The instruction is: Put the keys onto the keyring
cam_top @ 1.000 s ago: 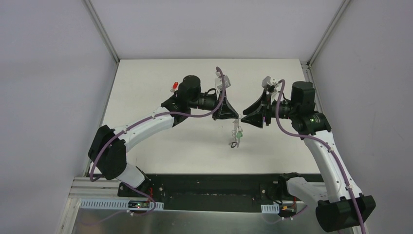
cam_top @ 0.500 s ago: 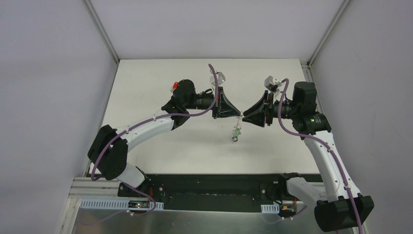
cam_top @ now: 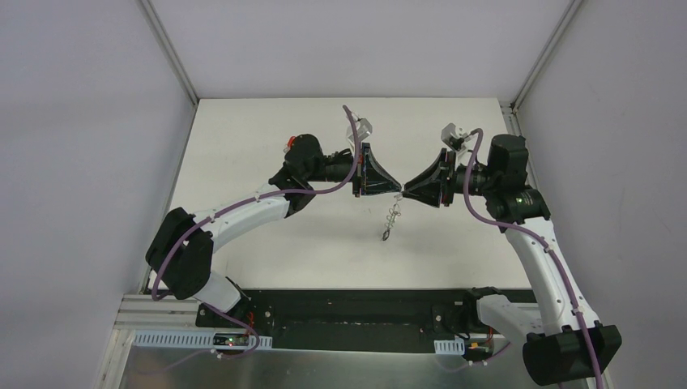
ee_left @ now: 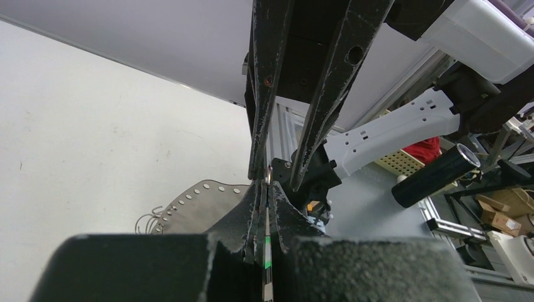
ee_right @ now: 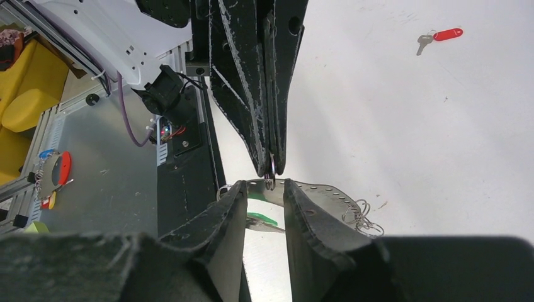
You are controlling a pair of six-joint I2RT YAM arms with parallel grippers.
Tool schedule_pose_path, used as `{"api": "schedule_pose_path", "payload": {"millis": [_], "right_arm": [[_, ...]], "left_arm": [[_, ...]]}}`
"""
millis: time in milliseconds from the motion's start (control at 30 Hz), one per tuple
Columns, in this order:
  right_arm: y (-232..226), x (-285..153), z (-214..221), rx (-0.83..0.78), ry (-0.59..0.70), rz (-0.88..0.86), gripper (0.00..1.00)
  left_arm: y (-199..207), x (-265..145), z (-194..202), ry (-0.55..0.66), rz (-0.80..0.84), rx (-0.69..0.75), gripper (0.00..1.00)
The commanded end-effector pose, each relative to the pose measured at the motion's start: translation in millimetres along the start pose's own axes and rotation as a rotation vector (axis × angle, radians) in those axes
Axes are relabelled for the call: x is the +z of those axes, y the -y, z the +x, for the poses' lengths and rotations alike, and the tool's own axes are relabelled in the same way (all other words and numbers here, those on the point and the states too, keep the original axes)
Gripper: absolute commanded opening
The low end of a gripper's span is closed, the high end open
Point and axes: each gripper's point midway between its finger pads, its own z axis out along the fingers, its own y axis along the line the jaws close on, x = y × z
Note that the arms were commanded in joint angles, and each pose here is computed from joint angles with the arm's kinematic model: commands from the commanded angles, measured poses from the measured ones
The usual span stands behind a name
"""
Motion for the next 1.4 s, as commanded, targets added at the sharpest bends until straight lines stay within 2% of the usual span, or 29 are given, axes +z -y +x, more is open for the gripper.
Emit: {"api": "schedule_pose_path", "payload": {"millis": [0,100,267,867,1033,1067,1367], "right_arm": [[0.2,1.0,-5.4,-0.017,0.025,-0.020,0.30],[-0.1,2.1,-7.5,-0.004,0.034,-0.032,0.26],[1.5,5.2,-9.3,0.028,0.048,-0.052,0.14],[4.5,8.8,-14.3,-0.013,0.060,-0.060,0.14],[-3.9,5.8,-10.0,0.079,0.025,-0.063,0.14],[2.7,5.6,-9.1,0.006,0.019,-0.032,0.00],[3.4,5.1,-5.8,-0.026,0.000,-0.013,0.00]], "left_arm": [[25.7,-3.3,-23.7,0.063,0.074,0.075,0.00],[24.1,-2.9,-23.1,0.061,0.069,0.074,0.00],[20.5,-2.3,-21.3,0.057,0.060,0.071,0.00],[11.5,0.4,-16.2,0.035,0.034,0.072,0.00],[12.4,-0.5,-17.1,0.027,0.033,0.087,0.00],[13.7,-0.8,-18.0,0.024,0.036,0.092,0.00],[16.5,-1.9,-22.3,0.030,0.035,0.103,0.00]]}}
